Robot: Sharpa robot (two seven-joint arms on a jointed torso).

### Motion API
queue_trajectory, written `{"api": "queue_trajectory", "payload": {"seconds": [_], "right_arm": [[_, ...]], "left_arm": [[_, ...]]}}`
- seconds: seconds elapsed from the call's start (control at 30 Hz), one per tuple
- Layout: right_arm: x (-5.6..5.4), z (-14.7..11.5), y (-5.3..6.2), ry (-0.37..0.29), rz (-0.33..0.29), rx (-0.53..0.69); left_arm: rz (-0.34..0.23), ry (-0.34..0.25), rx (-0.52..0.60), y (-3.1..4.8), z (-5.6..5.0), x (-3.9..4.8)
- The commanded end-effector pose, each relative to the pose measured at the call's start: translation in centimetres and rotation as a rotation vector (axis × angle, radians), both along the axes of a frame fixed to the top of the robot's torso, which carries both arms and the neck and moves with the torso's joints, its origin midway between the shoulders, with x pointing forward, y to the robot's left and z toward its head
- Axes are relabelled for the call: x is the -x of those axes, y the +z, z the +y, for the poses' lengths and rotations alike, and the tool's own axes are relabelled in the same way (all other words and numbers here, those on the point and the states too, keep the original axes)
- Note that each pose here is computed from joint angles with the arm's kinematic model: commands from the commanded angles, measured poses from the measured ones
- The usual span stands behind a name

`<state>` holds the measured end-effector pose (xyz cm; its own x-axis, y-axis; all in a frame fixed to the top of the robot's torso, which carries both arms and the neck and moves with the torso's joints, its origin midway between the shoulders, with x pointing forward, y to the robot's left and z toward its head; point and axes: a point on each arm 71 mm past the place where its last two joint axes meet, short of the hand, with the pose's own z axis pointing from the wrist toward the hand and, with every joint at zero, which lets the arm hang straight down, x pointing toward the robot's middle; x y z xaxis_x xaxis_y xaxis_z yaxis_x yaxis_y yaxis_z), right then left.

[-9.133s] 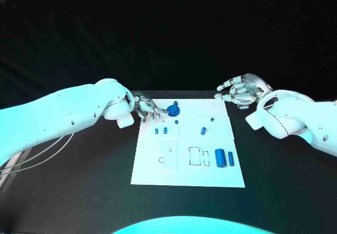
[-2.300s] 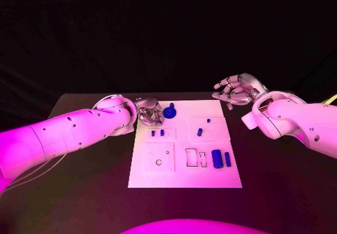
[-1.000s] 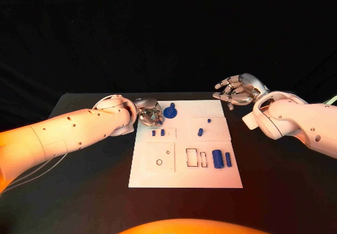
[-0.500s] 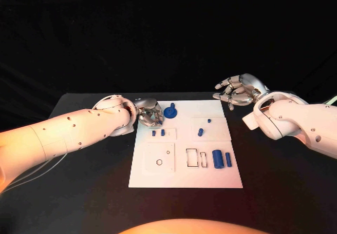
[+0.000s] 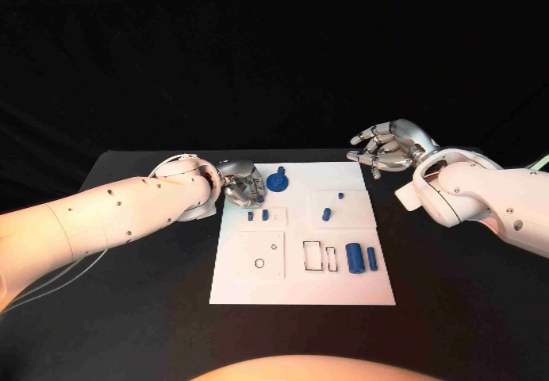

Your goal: Assemble the parts on the task board

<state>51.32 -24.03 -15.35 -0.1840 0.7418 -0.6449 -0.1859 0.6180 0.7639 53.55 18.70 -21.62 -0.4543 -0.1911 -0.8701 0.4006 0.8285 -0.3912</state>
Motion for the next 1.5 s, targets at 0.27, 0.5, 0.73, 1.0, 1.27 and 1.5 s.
{"api": "queue_trajectory", "payload": {"seconds": [0.27,0.5,0.73,1.0,1.27,1.5], "right_arm": [[0.0,0.0,-0.2,0.010,0.014,0.011],[0.1,0.2,-0.9,0.091,0.036,0.140],[0.5,1.1,-1.6,0.199,-0.008,0.368],[0.7,2.5,-2.8,0.277,-0.119,0.676],[0.8,3.7,-4.0,0.288,-0.165,0.799],[0.8,4.9,-4.7,0.300,-0.189,0.823]], "left_arm": [[-0.007,0.014,0.000,0.02,0.5,-0.01],[-0.015,0.043,-0.001,0.02,1.9,-0.08],[0.034,0.113,0.099,0.33,4.8,-0.25],[0.180,0.209,0.596,1.97,8.3,0.28],[0.242,0.264,0.948,3.23,9.4,0.99],[0.251,0.273,1.037,3.63,9.8,1.38]]}}
